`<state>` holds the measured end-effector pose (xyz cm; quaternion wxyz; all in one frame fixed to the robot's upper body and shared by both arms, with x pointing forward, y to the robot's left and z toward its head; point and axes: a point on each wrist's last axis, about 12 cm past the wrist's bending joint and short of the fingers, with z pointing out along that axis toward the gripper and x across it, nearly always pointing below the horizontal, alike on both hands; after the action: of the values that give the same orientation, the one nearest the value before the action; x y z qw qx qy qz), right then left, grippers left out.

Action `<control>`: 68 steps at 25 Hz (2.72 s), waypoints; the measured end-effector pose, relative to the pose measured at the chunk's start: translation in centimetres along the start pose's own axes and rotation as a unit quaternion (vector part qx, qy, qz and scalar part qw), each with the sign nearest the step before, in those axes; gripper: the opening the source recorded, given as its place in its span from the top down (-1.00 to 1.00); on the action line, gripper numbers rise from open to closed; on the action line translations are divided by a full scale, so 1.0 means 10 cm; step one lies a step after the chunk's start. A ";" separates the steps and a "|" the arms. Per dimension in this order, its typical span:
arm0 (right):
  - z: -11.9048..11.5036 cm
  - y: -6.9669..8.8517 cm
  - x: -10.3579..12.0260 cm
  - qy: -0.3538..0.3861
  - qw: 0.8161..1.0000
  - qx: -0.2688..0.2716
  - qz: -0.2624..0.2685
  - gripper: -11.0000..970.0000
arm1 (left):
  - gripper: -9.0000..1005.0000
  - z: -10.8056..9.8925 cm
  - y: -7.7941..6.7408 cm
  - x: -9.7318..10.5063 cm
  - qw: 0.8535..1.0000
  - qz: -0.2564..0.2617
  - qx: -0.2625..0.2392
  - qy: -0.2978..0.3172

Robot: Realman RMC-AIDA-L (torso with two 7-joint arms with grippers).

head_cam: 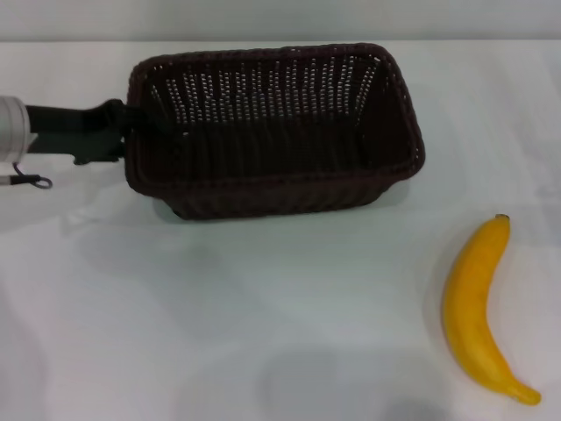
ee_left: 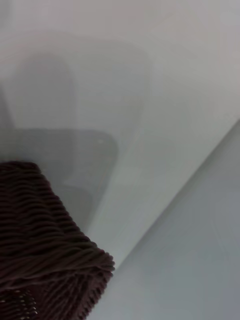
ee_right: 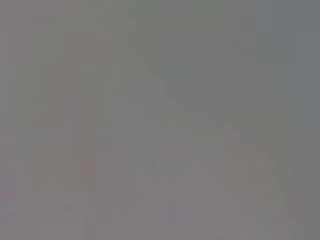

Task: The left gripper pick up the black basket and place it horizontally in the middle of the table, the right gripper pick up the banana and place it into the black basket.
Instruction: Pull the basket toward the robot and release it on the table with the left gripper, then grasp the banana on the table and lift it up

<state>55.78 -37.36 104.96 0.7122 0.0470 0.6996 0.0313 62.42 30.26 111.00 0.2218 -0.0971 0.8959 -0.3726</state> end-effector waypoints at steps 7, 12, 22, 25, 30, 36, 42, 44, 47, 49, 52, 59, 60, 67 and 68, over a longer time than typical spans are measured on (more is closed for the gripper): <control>-0.01 -0.01 0.00 -0.001 1.000 0.004 0.002 -0.78 | -0.39 -0.12 -0.03 -0.13 0.999 0.028 -0.006 -0.026; -0.01 -0.01 0.00 -0.001 1.000 0.005 0.004 -0.78 | -0.47 -0.15 -0.02 -0.15 0.998 0.056 -0.010 -0.026; -0.02 -0.04 -0.01 -0.007 1.000 0.014 0.009 -0.78 | -0.68 -0.22 0.02 -0.15 0.994 0.094 0.005 -0.060; -0.03 -0.06 -0.01 -0.010 1.000 0.020 0.013 -0.77 | -0.76 -0.40 0.07 -0.14 0.986 0.110 0.033 -0.119; -0.05 -0.12 -0.04 -0.021 0.999 0.035 0.023 -0.77 | -0.76 -0.72 0.27 0.04 0.964 0.116 0.089 -0.220; -0.11 -0.19 -0.09 -0.031 0.994 0.013 0.103 -0.77 | -0.76 -0.96 0.65 0.57 0.919 0.137 0.102 -0.354; -0.05 -0.41 -0.52 0.003 0.980 -0.114 0.161 -0.77 | -0.76 -0.99 0.98 1.05 0.853 0.153 0.058 -0.495; -0.01 -0.46 -0.72 0.038 0.971 -0.165 0.169 -0.77 | -0.76 -0.97 1.04 1.17 0.825 0.162 0.033 -0.540; 0.07 -0.40 -1.09 0.115 0.950 -0.249 0.147 -0.77 | -0.76 -0.92 1.08 1.32 0.801 0.181 -0.011 -0.570; 0.08 -0.33 -1.27 0.167 0.941 -0.270 0.117 -0.77 | -0.76 -0.85 1.09 1.34 0.797 0.188 -0.032 -0.573; 0.09 -0.16 -1.52 0.244 0.935 -0.249 0.057 -0.76 | -0.76 -0.78 1.09 1.31 0.796 0.196 -0.052 -0.571; -0.07 0.63 -1.89 0.364 0.912 -0.181 -0.058 -0.74 | -0.75 -0.62 1.05 1.22 0.790 0.205 -0.088 -0.572; -0.08 0.73 -1.90 0.380 0.906 -0.176 -0.062 -0.74 | -0.75 -0.61 1.04 1.22 0.788 0.206 -0.092 -0.572; -0.13 1.46 -1.88 0.480 0.864 -0.139 -0.061 -0.74 | -0.75 -0.56 1.05 1.16 0.781 0.195 -0.118 -0.581; -0.14 1.56 -1.87 0.496 0.857 -0.129 -0.058 -0.74 | -0.75 -0.55 1.05 1.15 0.782 0.193 -0.120 -0.581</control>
<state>54.36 -23.87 125.30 0.2713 -0.1078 0.9513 0.0991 49.57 37.19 103.27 0.7537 -0.1465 0.6351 -0.0846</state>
